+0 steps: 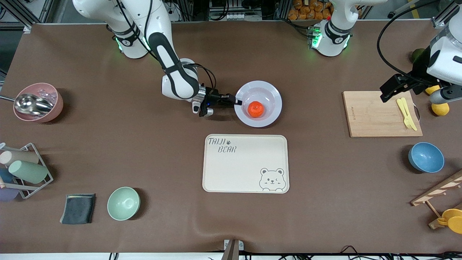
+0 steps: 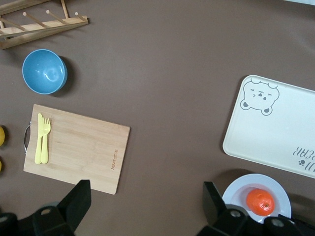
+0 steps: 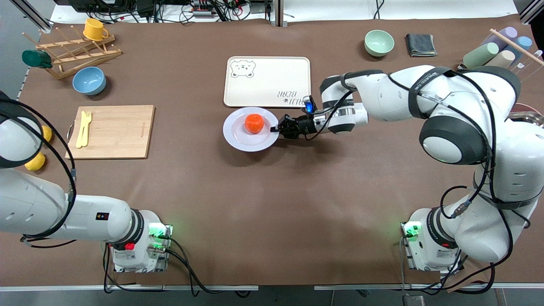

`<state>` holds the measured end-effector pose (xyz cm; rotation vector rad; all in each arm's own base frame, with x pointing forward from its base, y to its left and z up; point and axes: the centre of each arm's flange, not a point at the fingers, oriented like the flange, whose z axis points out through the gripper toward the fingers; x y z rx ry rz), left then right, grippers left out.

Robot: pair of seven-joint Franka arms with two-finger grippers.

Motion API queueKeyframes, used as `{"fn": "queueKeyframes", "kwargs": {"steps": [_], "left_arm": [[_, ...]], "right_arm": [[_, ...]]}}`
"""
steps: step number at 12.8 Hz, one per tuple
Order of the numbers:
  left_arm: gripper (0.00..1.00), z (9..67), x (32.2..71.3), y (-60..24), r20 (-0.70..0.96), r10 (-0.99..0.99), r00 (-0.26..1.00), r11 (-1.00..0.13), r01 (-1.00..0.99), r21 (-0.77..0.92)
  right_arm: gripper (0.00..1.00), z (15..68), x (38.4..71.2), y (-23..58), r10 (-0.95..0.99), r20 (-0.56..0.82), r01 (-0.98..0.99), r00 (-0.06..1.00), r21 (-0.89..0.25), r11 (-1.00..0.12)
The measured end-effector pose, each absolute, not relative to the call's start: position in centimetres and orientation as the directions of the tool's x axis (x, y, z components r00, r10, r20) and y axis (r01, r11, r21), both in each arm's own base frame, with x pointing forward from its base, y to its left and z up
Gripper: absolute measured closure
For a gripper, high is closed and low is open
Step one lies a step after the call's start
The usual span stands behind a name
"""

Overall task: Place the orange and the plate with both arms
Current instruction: 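Slide the plate onto the bear tray with the right gripper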

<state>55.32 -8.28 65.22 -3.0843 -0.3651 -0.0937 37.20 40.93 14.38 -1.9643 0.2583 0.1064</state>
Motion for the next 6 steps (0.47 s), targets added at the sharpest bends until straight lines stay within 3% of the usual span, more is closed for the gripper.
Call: {"fn": "queueKeyframes", "kwargs": {"steps": [3, 6], "left_arm": [[0.0, 65.4, 55.2, -8.3, 0.067, 0.233, 0.97, -0.972, 0.235, -0.026], [0.0, 65.4, 55.2, -8.2, 0.067, 0.233, 0.97, -0.972, 0.235, -0.026]], "right_arm": [[0.93, 16.8, 38.2, 41.1, -0.156, -0.174, -0.218, 0.972, -0.914, -0.343], [0.93, 18.4, 41.6, 39.4, -0.228, -0.144, -0.215, 0.963, -0.919, -0.331]]}}
